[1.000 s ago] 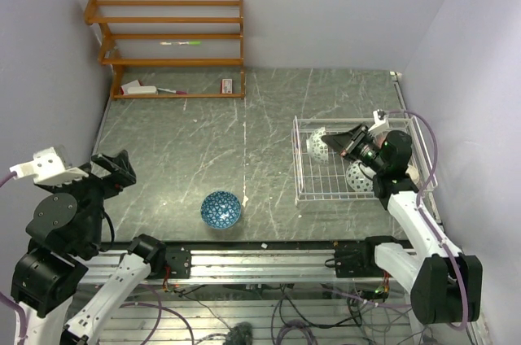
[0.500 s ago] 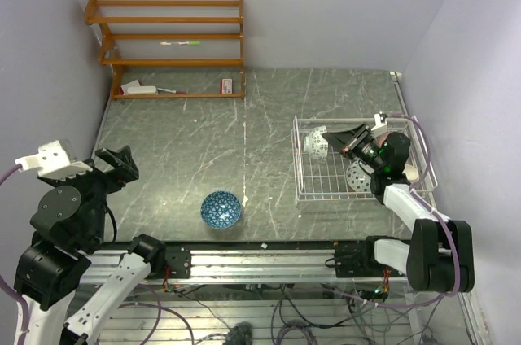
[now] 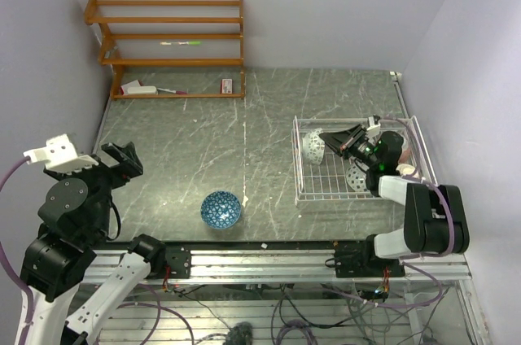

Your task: Load the bowls into the dish rack

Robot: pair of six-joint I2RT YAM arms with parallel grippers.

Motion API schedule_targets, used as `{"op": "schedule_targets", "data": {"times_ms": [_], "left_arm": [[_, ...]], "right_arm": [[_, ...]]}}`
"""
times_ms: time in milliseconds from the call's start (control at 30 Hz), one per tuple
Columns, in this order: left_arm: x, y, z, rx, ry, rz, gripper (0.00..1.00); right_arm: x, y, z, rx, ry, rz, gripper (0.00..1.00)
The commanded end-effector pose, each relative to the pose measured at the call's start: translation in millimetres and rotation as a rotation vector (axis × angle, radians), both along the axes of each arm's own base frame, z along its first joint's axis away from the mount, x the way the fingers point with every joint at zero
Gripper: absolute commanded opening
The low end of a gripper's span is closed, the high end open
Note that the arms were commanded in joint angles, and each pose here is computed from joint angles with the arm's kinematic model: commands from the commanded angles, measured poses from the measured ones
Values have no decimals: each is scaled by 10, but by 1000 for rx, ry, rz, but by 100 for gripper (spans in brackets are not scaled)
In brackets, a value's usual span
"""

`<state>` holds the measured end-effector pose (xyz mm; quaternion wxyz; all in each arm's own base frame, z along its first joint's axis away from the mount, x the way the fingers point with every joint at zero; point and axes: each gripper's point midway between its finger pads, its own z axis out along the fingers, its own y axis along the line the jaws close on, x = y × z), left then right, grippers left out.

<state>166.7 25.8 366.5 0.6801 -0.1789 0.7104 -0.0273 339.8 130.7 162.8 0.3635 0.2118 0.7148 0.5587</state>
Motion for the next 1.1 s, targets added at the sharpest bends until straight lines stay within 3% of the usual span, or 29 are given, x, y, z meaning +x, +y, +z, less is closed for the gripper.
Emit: {"op": "schedule_targets", "data": {"times_ms": [0, 200, 467, 700, 1067], "left_arm": [[60, -22, 39, 4, -16, 1, 99], [62, -12, 28, 5, -13, 8, 99], [89, -40, -2, 1, -11, 0, 99], [85, -46, -26, 0, -6, -4, 99], [93, -55, -54, -6, -6, -5, 99]], "right_arm": [[42, 2, 127, 49, -69, 24, 0], [99, -136, -171, -48, 24, -49, 0], [164, -479, -359, -300, 133, -192, 15], [118, -489, -611, -320, 206, -163, 23], [61, -566, -615, -383, 210, -187, 29]]}}
